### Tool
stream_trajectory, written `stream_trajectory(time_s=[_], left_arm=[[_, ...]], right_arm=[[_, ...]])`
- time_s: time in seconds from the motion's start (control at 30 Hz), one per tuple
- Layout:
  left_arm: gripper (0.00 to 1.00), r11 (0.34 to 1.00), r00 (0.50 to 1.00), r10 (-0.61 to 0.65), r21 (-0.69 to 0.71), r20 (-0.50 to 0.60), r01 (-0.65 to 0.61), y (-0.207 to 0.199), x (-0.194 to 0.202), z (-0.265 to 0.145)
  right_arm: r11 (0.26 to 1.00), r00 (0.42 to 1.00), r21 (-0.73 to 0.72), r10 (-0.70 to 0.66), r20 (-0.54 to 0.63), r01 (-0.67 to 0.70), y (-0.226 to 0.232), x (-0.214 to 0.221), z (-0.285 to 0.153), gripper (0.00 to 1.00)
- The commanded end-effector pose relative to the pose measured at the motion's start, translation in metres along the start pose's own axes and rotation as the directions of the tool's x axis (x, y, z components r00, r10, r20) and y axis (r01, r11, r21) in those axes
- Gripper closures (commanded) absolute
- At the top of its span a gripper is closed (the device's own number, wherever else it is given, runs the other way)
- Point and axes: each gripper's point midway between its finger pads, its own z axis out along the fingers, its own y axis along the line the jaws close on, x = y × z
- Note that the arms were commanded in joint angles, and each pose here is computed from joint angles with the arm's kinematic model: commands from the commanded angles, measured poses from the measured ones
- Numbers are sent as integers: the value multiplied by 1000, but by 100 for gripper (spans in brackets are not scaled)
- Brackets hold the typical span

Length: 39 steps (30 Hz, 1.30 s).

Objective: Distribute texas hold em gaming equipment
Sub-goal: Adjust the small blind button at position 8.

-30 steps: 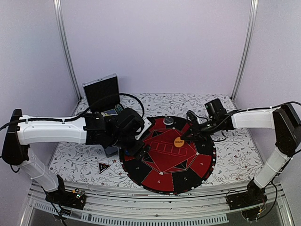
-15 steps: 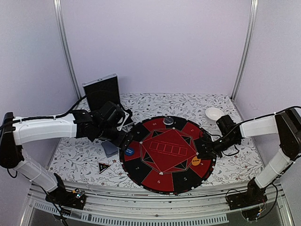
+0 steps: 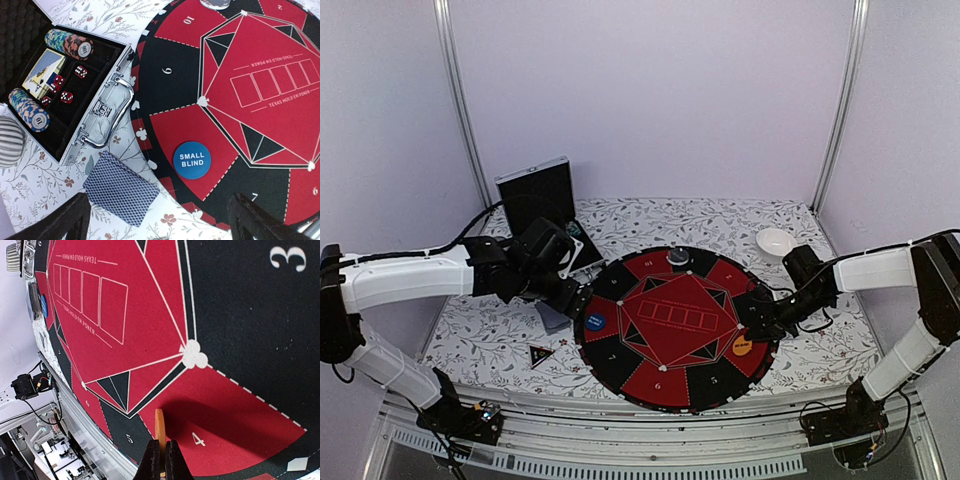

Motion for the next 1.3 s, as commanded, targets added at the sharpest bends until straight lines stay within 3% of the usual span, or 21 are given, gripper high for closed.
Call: stream_trajectory(time_s=[0.0, 0.37, 0.83, 1.27], left_arm=[[2, 1000, 1000, -17, -2, 15, 17, 5, -2, -3], [2, 997, 999, -27, 72, -40, 30, -11, 10, 13], [31, 990, 990, -6, 138, -143, 26, -39, 23, 57], [36, 987, 973, 0, 159, -230, 37, -50, 34, 107]], right_arm=[[997, 999, 76, 31, -15, -30, -16, 9, -3, 98], [999, 1000, 29, -13, 11, 13, 3, -3, -11, 98], [998, 997, -3, -66, 49, 66, 21, -16, -22, 98], [997, 997, 2, -74, 39, 74, 17, -14, -18, 98]])
